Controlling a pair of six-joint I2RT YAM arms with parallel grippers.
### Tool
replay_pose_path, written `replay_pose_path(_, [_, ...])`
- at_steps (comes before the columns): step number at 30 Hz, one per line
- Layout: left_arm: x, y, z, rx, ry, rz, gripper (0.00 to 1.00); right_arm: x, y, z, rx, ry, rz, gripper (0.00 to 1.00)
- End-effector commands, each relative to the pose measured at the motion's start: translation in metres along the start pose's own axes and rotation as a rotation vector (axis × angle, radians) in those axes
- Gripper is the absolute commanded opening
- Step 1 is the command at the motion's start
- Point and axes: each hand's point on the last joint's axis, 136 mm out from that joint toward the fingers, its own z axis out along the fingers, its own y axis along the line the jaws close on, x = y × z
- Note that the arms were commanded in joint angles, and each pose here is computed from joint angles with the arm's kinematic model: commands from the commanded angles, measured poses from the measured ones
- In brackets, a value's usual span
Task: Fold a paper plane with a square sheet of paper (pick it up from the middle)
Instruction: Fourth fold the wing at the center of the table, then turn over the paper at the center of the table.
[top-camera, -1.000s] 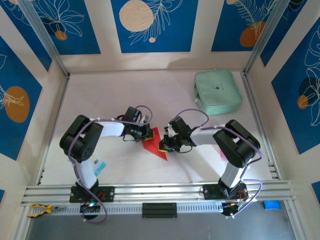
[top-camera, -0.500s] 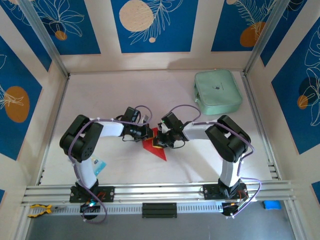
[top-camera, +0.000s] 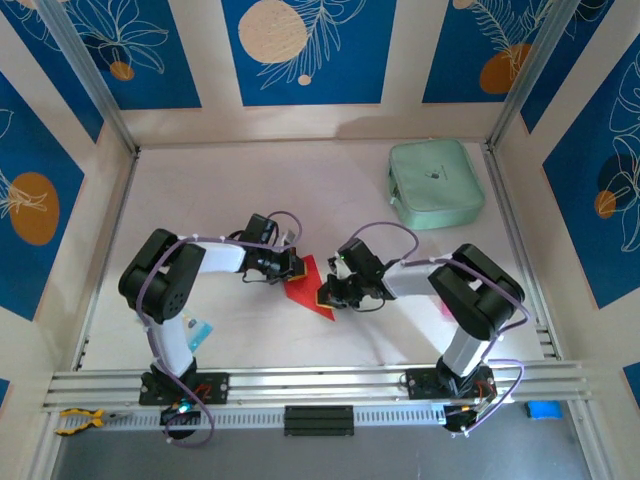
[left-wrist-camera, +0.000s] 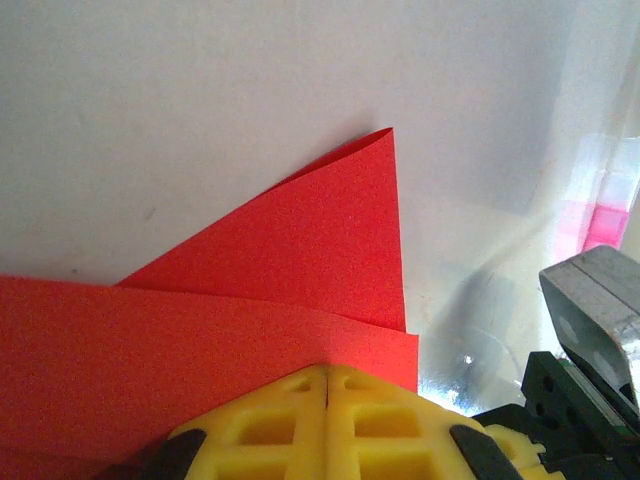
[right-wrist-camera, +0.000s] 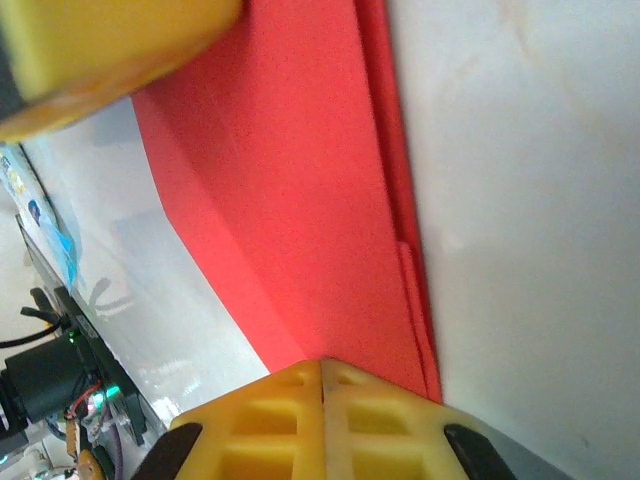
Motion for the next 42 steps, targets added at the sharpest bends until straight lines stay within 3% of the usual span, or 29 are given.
replay_pose_path(1, [0.008, 0.054, 0.001, -0.162, 0.001, -0.084, 0.0, 0.039, -0.033, -0.002, 0.08, 0.102, 0.078, 0.02])
replay_pose_path(14, [0.006, 0.051, 0.0, -0.149, 0.005, -0.091, 0.0, 0.077, -0.052, -0.024, 0.055, 0.103, 0.124, 0.03])
replay_pose_path(20, [0.007, 0.05, 0.0, -0.129, 0.002, -0.098, 0.0, 0.07, -0.037, -0.042, 0.052, 0.053, 0.119, 0.04])
replay_pose_path(27, [0.006, 0.047, -0.002, -0.11, -0.005, -0.116, 0.0, 0.051, -0.012, -0.055, 0.049, 0.003, 0.169, 0.13])
replay_pose_path(32, [0.008, 0.046, -0.002, -0.095, -0.005, -0.136, 0.01, 0.043, -0.007, -0.052, 0.026, -0.027, 0.208, 0.28])
replay_pose_path(42, [0.008, 0.046, -0.001, -0.078, 0.0, -0.164, 0.01, 0.044, -0.012, -0.04, 0.021, 0.008, 0.245, 0.31])
